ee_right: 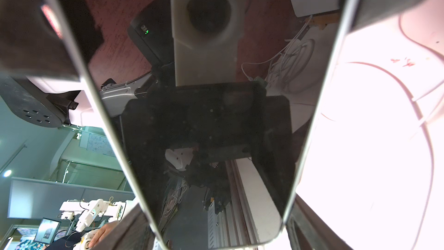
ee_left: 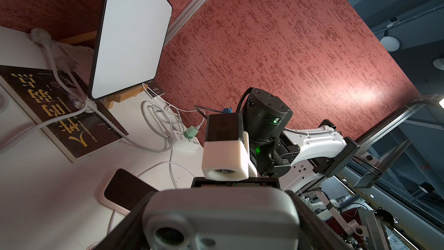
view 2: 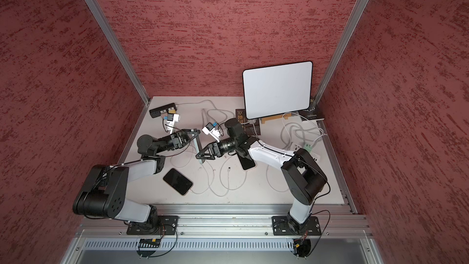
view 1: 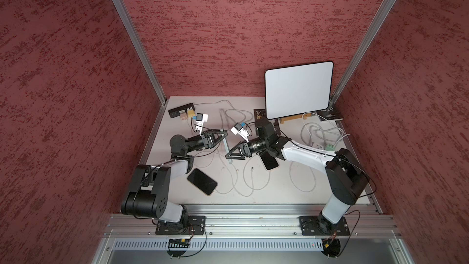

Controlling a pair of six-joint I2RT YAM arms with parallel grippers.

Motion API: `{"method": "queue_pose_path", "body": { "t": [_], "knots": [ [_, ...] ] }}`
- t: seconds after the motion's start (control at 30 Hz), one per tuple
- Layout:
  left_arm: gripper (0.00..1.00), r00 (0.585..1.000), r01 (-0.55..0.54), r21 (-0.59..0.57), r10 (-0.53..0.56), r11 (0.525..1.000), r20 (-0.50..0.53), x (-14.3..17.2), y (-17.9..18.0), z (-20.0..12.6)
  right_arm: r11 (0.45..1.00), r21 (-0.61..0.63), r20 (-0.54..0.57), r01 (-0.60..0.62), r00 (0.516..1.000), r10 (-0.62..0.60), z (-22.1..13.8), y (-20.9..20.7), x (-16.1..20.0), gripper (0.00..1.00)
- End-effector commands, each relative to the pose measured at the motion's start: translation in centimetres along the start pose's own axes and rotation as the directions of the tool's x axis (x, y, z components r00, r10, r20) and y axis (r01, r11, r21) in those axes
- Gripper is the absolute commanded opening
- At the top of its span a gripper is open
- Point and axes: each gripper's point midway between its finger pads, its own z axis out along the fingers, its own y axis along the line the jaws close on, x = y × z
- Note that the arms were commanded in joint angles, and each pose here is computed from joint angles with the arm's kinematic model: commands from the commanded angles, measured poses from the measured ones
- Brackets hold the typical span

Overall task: Unplug the charging cable from the phone
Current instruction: Place the phone at the center of the board.

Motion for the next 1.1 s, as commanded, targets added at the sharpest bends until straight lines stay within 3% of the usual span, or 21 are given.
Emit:
{"method": "queue_pose_path", "body": {
  "t": [0.0,0.07,0.1,0.13,0.37,0.73,0.9,1.07],
  "knots": [
    [0.52,0.998,-0.055,0.022,0.055,0.998,0.005,-0.2,-0.7,0.2,0.998,-0.040,0.011,0.046,0.999,-0.046,-0.2,0.9,-0.7,0.34],
    [0.85,0.998,-0.055,0.019,0.055,0.998,0.008,-0.3,-0.6,0.1,0.998,-0.044,0.010,0.048,0.999,-0.048,-0.2,0.9,-0.7,0.29],
    [0.97,0.998,-0.055,0.017,0.054,0.998,0.012,-0.3,-0.6,0.1,0.998,-0.046,0.009,0.050,0.999,-0.049,-0.2,1.0,-0.6,0.27],
    [1.00,0.998,-0.054,0.014,0.054,0.998,0.015,-0.3,-0.5,0.1,0.998,-0.047,0.009,0.051,0.999,-0.051,-0.2,1.0,-0.5,0.26],
    [1.00,0.998,-0.040,-0.064,0.043,0.997,0.046,-0.7,1.1,-0.3,0.999,-0.009,0.008,0.047,0.999,-0.047,-0.3,0.3,-0.2,0.25],
    [1.00,0.986,-0.080,-0.363,0.126,0.928,0.107,-1.5,3.3,-2.4,0.960,0.278,-0.031,-0.023,0.999,0.033,-1.4,-3.9,1.3,0.24],
    [1.00,0.981,-0.069,-0.436,0.140,0.897,0.133,-1.8,3.9,-3.2,0.894,0.446,-0.067,-0.048,0.994,0.087,-2.2,-6.0,2.4,0.24],
    [1.00,0.977,-0.048,-0.487,0.143,0.872,0.160,-2.3,4.6,-3.8,0.774,0.632,-0.119,-0.041,0.982,0.149,-3.4,-8.4,3.8,0.25]
  ]
}}
